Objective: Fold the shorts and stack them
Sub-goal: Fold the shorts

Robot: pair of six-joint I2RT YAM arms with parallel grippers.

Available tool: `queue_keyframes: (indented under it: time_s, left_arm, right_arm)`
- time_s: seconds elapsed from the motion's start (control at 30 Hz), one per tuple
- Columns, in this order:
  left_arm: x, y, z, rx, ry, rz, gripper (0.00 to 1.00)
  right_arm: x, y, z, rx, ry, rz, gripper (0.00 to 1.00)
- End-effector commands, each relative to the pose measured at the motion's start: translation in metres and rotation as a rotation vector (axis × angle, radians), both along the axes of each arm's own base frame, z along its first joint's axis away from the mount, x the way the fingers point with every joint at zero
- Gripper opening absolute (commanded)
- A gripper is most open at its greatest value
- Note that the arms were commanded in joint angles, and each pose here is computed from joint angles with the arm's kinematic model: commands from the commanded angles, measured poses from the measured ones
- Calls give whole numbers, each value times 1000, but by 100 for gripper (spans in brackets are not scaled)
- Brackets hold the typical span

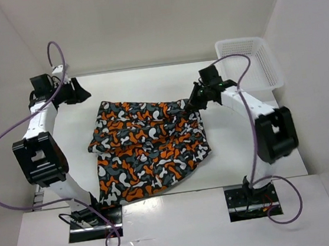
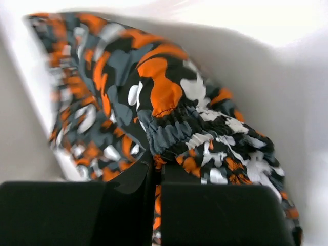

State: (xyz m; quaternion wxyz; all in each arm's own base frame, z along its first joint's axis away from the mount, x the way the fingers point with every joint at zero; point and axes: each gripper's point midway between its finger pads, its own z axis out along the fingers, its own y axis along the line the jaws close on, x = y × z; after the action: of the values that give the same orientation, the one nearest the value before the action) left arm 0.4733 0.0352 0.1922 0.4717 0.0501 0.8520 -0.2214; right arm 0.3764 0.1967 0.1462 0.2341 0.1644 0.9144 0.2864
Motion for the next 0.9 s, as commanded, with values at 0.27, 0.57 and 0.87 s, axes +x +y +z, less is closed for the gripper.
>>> queue_keyframes:
  time_s: [0.27,0.57,0.87]
  left_arm:
    - [13,-14,-58,151,192,84,23]
    - [-2,-1,-146,233,386,151,51]
    - [9,-14,-180,229,426,112,51]
  right_arm:
    - [56,7,14,-27,-132,24,0]
    - [31,-7,2,-51,-96,16,0]
    - [30,-4,0,-45,-108,42,0]
